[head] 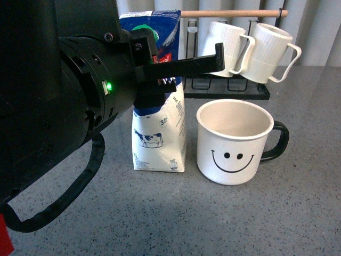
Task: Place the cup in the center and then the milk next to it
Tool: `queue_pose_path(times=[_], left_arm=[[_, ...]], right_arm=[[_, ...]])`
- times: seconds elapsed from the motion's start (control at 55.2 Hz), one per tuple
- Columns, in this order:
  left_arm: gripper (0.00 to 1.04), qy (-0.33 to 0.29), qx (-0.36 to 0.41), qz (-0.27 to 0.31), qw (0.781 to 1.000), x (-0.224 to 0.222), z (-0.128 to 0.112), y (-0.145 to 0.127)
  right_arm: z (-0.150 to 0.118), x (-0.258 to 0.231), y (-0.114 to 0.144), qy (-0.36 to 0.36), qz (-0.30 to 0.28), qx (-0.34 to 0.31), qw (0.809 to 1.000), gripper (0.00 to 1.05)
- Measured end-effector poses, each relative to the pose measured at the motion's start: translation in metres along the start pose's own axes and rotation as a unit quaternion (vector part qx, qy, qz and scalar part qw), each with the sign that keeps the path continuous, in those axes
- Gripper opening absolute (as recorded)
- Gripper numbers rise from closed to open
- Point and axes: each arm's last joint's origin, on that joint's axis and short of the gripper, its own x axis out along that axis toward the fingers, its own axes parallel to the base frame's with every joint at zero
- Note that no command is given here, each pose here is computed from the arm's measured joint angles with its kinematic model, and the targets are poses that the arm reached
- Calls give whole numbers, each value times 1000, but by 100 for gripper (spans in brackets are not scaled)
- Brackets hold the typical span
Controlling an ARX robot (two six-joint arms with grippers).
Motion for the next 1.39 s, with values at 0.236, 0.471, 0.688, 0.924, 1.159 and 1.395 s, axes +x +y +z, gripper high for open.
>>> queue_pose_path(times=[0.236, 0.471, 0.688, 0.924, 1.159, 1.395], left_arm=[[34, 11, -5, -4, 1000, -1, 0, 0], [71, -7, -17, -11, 1000, -9, 13, 0], [98, -33, -35, -22, 999, -20, 37, 8], [98, -59, -54, -29, 996, -31, 64, 32], [96, -107, -47, 26, 993, -54, 95, 84], [47, -83, 69, 71, 992, -95, 57, 123]], right_arm=[[0, 0, 0, 0, 0, 0, 1000, 98], [0, 0, 0, 0, 0, 0, 1000, 98], [0, 0, 0, 0, 0, 0, 1000, 98], [0, 0, 0, 0, 0, 0, 1000, 98], [0, 0, 0, 0, 0, 0, 1000, 98], [0, 0, 0, 0, 0, 0, 1000, 98]])
